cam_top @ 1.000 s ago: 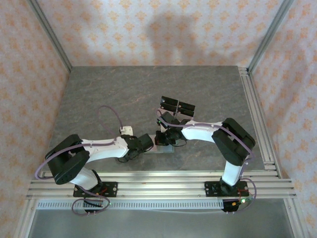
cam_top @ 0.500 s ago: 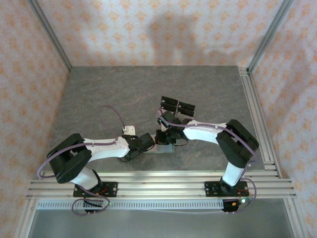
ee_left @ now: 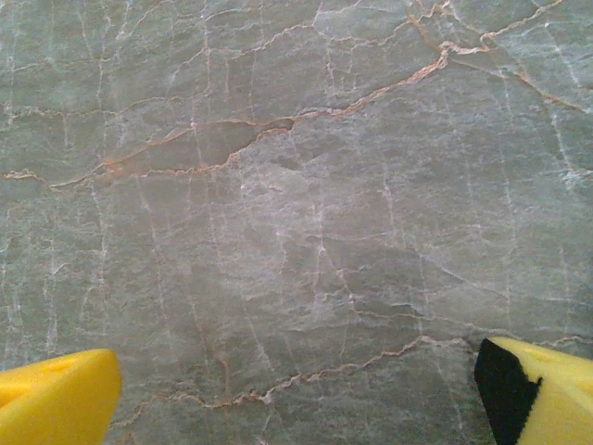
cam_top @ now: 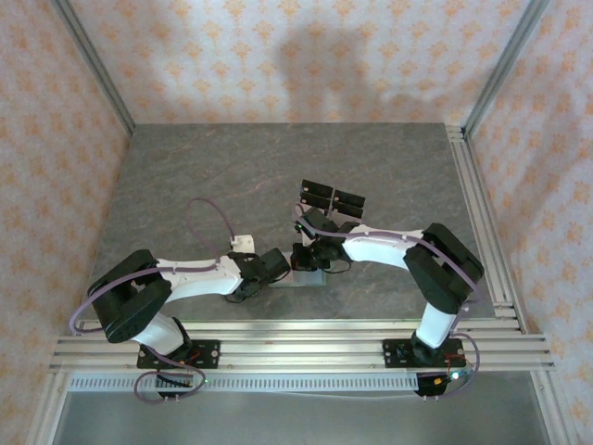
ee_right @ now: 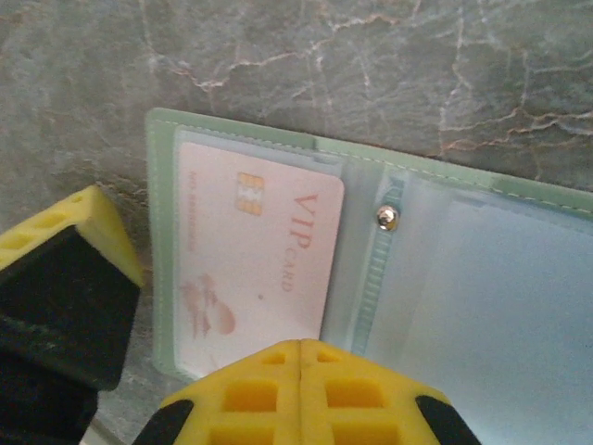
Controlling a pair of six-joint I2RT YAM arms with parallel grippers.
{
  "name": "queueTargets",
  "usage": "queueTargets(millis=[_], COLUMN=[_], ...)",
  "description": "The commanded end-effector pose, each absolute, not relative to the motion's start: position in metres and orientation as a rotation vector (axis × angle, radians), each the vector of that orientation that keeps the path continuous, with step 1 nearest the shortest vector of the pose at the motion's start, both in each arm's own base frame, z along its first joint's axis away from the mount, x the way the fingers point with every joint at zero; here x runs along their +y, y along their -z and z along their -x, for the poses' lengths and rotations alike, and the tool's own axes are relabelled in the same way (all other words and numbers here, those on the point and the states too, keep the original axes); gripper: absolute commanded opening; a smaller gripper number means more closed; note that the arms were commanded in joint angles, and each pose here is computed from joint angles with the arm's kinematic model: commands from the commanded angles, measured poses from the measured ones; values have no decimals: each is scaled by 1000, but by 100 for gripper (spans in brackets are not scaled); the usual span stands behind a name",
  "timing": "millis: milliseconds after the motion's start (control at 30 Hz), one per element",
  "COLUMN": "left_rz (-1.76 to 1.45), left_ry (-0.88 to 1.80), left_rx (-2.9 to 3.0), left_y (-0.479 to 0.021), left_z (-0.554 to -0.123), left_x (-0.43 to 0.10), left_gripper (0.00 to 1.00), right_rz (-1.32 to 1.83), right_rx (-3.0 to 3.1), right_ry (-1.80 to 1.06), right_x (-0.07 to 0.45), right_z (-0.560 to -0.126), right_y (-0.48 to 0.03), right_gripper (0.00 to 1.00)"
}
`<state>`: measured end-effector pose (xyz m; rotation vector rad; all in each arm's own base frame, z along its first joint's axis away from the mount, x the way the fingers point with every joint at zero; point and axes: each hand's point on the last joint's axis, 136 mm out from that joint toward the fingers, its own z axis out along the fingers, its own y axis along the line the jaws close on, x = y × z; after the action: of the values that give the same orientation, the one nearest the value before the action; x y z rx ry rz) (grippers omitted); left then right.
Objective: Put the credit cards into the card holder
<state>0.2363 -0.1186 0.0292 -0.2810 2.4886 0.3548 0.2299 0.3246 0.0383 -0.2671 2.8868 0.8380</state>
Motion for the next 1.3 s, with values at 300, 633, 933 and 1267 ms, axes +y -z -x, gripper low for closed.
queueTargets(millis=[300, 633, 933, 1267], left_rz=[263, 257, 252, 251], left_ry=[-379, -375, -370, -366], left_rx=[2477, 2482, 2486, 2484], left_y=[-26, -23, -21, -22], left_z=[-236, -235, -235, -235], left_x=[-115, -117, -120, -123], left_gripper=[100, 100, 100, 100], right_rz=[287, 303, 339, 372], right_rx=[2931, 2937, 2942, 2922], right_ry=[-760, -796, -832, -829], right_x=[315, 323, 333, 334], right_z=[-223, -225, -226, -226], right_y=[-21, -22, -25, -38], right_gripper=[0, 0, 0, 0])
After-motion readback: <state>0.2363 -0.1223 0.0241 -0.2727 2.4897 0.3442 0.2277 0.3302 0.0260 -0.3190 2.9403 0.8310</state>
